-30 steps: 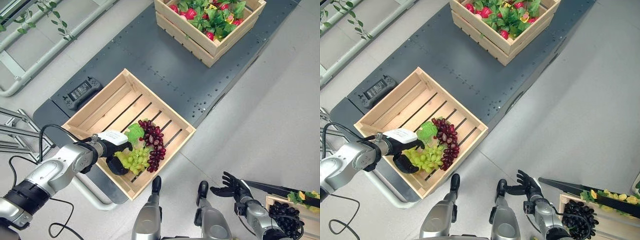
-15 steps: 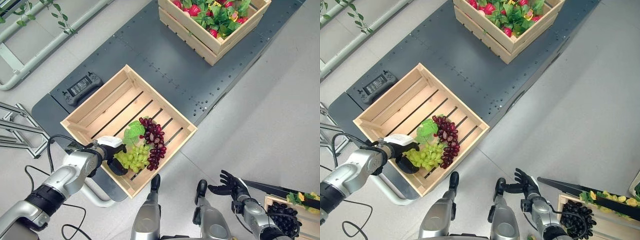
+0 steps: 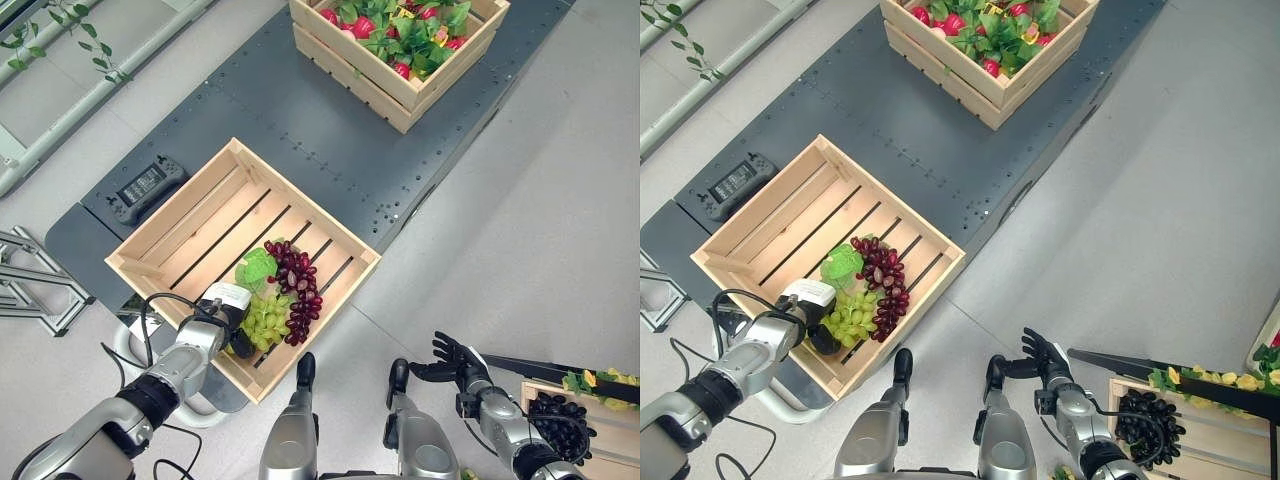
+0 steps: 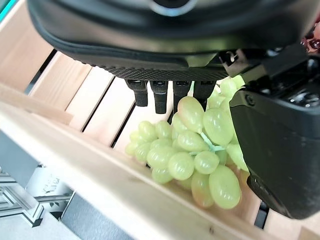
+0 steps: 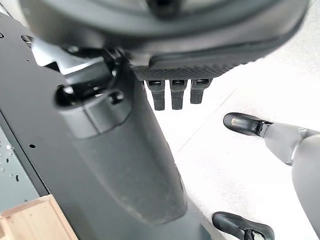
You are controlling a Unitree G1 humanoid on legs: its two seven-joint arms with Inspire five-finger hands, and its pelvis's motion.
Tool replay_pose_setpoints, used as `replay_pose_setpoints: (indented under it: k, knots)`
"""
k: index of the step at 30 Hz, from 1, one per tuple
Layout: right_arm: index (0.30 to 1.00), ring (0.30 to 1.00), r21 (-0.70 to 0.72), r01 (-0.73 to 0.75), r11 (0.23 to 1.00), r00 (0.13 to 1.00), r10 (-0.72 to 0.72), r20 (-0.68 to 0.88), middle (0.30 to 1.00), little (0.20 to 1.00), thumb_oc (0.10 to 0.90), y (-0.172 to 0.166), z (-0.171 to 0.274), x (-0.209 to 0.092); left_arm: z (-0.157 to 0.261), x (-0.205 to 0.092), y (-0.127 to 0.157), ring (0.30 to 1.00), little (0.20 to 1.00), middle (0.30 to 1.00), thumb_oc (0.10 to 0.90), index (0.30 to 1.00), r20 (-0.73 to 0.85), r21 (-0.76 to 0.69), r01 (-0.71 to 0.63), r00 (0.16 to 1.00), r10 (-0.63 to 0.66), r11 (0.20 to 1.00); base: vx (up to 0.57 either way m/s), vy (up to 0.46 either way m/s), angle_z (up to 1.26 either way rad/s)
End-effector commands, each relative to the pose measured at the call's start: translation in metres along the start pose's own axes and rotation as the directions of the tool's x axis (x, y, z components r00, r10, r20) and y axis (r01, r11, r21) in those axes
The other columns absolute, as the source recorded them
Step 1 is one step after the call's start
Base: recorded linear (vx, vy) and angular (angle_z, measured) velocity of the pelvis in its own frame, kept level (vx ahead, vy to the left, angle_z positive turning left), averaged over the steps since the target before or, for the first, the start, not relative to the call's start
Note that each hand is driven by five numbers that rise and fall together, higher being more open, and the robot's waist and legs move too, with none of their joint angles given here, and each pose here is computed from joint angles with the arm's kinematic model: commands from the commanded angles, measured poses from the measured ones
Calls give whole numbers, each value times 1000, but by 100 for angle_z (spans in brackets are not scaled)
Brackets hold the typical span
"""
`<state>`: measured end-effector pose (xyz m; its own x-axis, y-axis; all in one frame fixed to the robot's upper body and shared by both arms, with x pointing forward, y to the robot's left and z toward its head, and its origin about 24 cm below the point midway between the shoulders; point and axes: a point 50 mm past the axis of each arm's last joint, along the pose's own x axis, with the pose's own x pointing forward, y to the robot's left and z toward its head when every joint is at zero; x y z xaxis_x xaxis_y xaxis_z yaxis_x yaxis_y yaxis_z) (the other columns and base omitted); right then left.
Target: Pick up the fruits from the basket on one side to the basket on the other side
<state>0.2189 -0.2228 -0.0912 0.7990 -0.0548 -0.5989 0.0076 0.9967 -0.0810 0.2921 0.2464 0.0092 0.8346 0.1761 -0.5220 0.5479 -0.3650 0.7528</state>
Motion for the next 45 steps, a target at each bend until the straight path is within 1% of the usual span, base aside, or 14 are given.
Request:
replay_pose_setpoints:
  k: [1, 2, 5, 7, 10, 17, 18, 19, 20, 27, 32, 37, 45]
  knots:
    - [900, 900, 15, 53, 998, 998, -53, 34, 900, 900, 800, -7, 7, 1, -15, 6, -15, 900, 900, 900, 800, 900, -139, 74, 32, 990, -21, 997, 0, 9, -6]
    - [900, 900, 14, 53, 998, 998, -53, 35, 900, 900, 800, -7, 7, 1, -15, 7, -16, 900, 900, 900, 800, 900, -145, 80, 34, 989, -22, 996, -3, 8, -8]
    - [900, 900, 12, 47, 999, 998, -48, 40, 900, 900, 800, -4, 11, 3, -14, 10, -34, 900, 900, 900, 800, 900, -200, 89, 82, 978, -63, 993, 0, 4, -5]
    - [900, 900, 4, 34, 999, 999, -34, 42, 900, 900, 800, 0, 12, 4, -11, 11, -53, 900, 900, 900, 800, 900, -251, 76, 116, 963, -94, 990, 9, 7, -5]
    - [900, 900, -7, 23, 1000, 999, -22, 42, 900, 900, 800, 5, 14, 7, -5, 11, -72, 900, 900, 900, 800, 900, -293, 54, 155, 947, -133, 986, 6, 6, -8]
    - [900, 900, -24, 4, 1000, 999, -3, 44, 900, 900, 800, 16, 19, 12, 5, 7, -90, 900, 900, 900, 800, 900, -346, 34, 248, 912, -221, 968, 1, 5, -7]
    - [900, 900, -28, 1, 1000, 999, 0, 42, 900, 900, 800, 17, 20, 12, 5, 7, -92, 578, 578, 578, 585, 578, -351, 31, 258, 908, -231, 966, 12, 7, -5]
    - [900, 900, -29, 1, 1000, 999, 0, 41, 900, 900, 800, 18, 20, 12, 6, 7, -92, 516, 516, 516, 544, 516, -352, 30, 259, 907, -233, 965, 10, 6, -3]
    - [900, 900, -32, -1, 999, 999, 2, 40, 900, 900, 800, 18, 19, 12, 7, 7, -93, 300, 300, 300, 400, 300, -352, 24, 257, 907, -232, 966, 7, 8, -4]
    - [900, 900, -49, -13, 999, 999, 15, 34, 900, 900, 800, 22, 20, 12, 6, 8, -88, 300, 300, 300, 400, 300, -365, -13, 238, 903, -226, 971, 2, 4, -2]
    - [900, 900, -50, -9, 999, 999, 10, 34, 900, 900, 800, 22, 21, 12, 2, 9, -85, 300, 300, 300, 400, 300, -369, -24, 201, 909, -196, 979, 0, 0, 0]
    - [900, 900, -52, -1, 999, 999, 3, 32, 900, 900, 800, 18, 18, 10, -5, 8, -88, 300, 300, 300, 400, 300, -378, -37, 151, 913, -154, 988, 0, 0, 0]
    - [900, 900, -30, 39, 999, 997, -37, 63, 900, 900, 800, -2, 16, 3, -34, 2, -83, 300, 300, 300, 400, 300, -406, -20, -37, 913, 26, 999, -4, 12, 0]
